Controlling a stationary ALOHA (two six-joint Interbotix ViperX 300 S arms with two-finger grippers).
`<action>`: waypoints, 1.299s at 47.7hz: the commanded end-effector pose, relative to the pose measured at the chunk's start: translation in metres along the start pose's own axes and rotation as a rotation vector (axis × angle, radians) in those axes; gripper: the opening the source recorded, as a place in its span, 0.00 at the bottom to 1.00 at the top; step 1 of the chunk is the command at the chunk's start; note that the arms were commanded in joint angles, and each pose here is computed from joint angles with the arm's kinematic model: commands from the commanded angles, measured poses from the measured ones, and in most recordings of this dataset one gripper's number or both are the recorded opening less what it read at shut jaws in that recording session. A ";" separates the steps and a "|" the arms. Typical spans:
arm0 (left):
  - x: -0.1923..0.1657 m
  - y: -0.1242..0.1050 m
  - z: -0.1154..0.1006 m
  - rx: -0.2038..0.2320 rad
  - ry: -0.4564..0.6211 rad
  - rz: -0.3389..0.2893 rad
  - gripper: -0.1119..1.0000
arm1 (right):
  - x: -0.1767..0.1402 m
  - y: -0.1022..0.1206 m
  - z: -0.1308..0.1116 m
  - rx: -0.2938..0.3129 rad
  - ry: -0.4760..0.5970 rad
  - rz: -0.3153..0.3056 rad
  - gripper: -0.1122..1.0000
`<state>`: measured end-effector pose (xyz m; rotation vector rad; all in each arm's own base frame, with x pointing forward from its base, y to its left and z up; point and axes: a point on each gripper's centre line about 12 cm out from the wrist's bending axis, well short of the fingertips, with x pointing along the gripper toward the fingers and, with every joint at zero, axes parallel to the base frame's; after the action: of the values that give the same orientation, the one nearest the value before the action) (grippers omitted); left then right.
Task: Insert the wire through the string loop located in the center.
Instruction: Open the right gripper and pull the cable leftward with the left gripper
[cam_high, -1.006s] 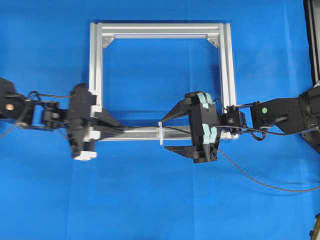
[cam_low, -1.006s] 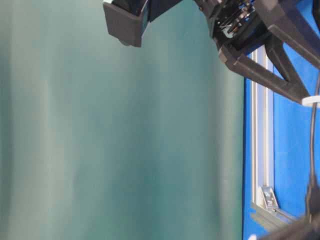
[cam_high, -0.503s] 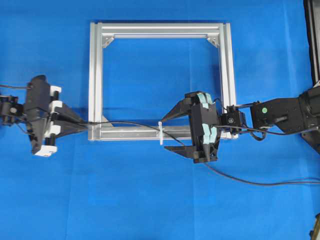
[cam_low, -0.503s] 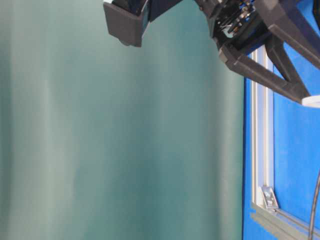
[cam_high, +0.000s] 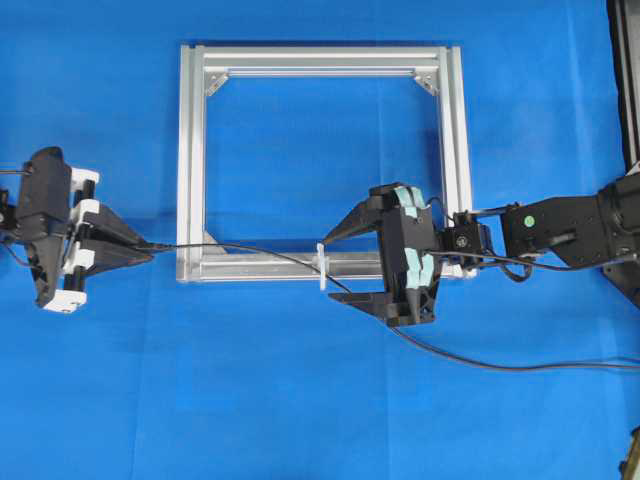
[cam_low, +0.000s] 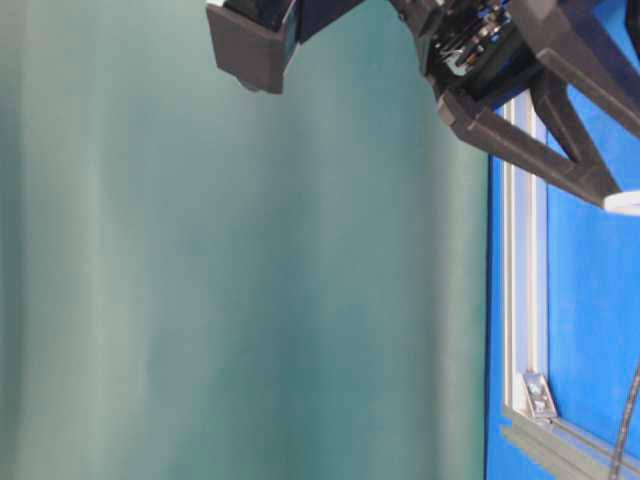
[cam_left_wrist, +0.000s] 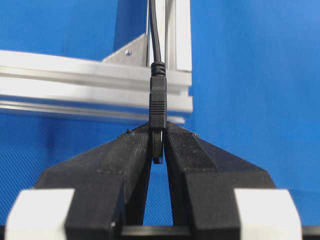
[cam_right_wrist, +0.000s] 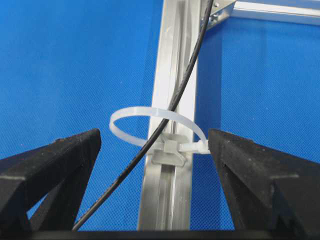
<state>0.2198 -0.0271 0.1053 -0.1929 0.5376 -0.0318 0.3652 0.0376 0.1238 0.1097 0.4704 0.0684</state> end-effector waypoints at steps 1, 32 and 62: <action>0.005 -0.002 0.005 0.002 0.005 -0.003 0.15 | 0.000 0.002 0.008 -0.001 -0.024 0.005 0.95; 0.002 -0.001 -0.003 0.003 0.057 0.005 0.72 | 0.000 0.002 0.010 -0.002 -0.030 0.006 0.95; -0.001 -0.010 0.028 0.018 0.016 -0.017 0.92 | -0.018 0.006 0.032 -0.006 -0.033 0.008 0.95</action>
<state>0.2271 -0.0300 0.1170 -0.1865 0.5847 -0.0405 0.3608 0.0377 0.1401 0.1071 0.4841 0.0693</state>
